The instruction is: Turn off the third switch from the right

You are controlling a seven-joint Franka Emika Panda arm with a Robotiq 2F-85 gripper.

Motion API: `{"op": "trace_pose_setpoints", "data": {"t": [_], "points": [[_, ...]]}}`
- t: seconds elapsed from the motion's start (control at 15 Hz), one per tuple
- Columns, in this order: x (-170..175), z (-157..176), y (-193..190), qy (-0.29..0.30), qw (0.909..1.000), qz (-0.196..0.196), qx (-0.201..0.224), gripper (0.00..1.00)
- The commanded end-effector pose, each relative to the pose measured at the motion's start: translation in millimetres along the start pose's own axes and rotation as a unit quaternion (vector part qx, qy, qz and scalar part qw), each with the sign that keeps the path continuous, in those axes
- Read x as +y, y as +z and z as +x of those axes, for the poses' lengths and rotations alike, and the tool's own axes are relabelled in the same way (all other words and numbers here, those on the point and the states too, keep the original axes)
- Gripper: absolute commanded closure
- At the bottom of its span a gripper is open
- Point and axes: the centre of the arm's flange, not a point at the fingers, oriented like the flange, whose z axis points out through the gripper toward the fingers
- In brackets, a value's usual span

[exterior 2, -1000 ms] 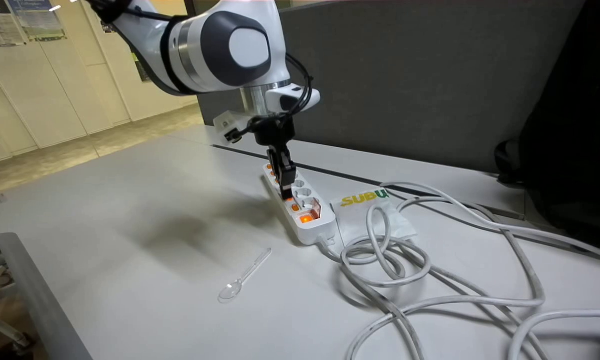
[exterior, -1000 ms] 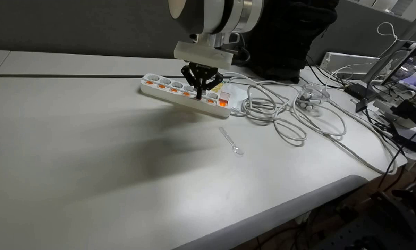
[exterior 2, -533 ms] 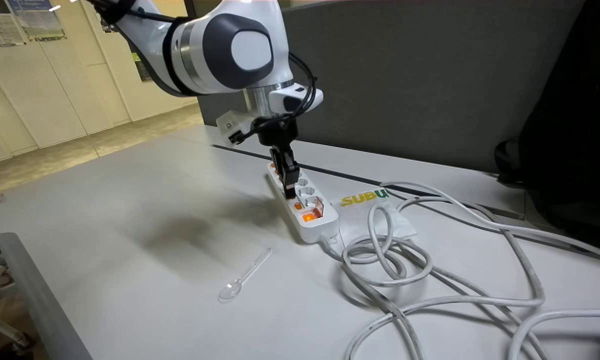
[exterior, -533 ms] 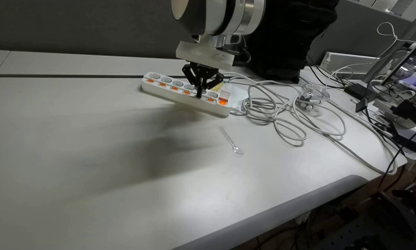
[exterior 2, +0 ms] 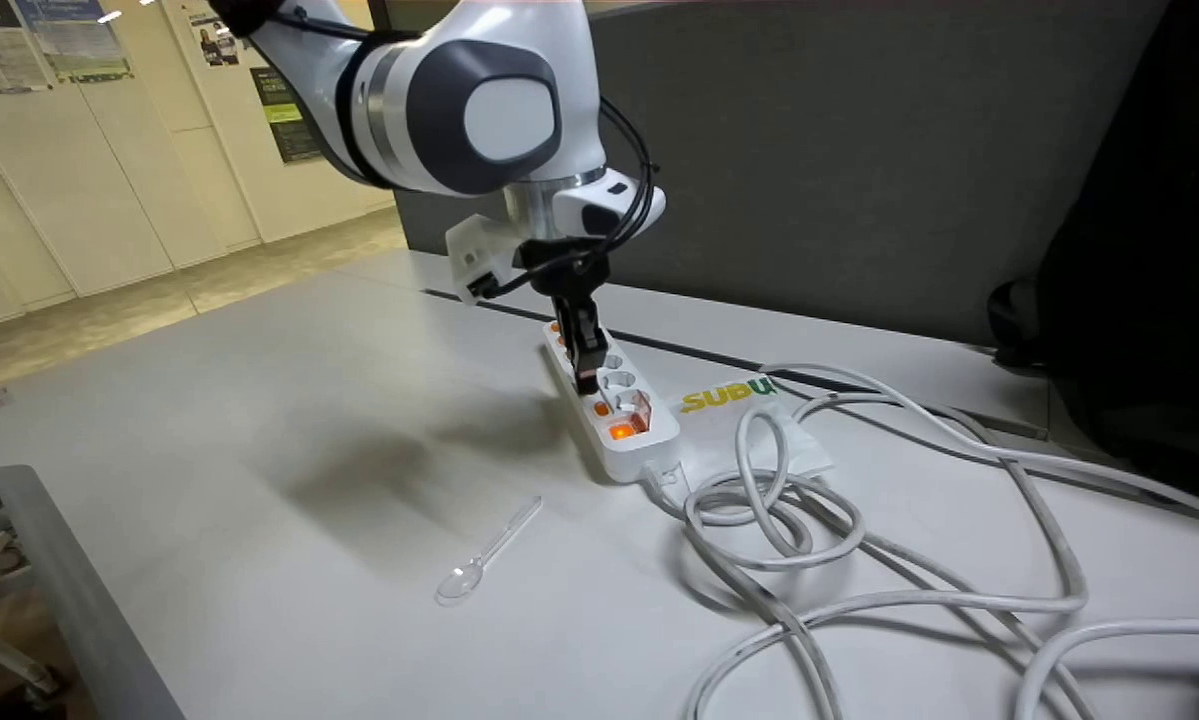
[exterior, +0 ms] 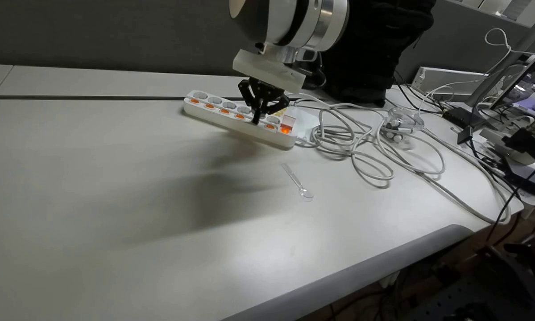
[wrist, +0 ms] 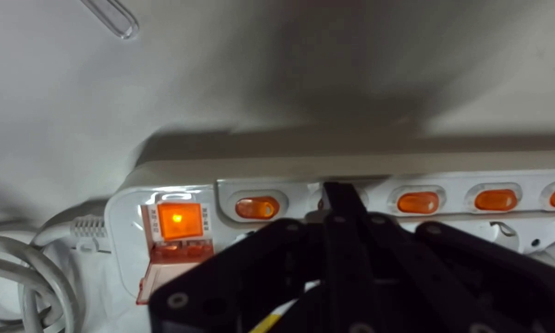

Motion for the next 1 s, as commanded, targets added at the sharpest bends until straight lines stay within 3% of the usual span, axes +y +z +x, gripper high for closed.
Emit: {"op": "trace_pose_setpoints", "data": {"t": [0.0, 0.13, 0.33, 0.93], "points": [[15.5, -14.9, 41.7, 0.015, 0.9994, 0.010, -0.029, 1.00], [14.9, -15.6, 25.7, 0.009, 0.9996, 0.018, -0.020, 1.00], [10.5, -18.4, -8.5, -0.009, 0.9998, -0.003, 0.015, 1.00], [13.2, -42.1, -71.3, -0.079, 0.9961, -0.031, 0.022, 1.00]]}}
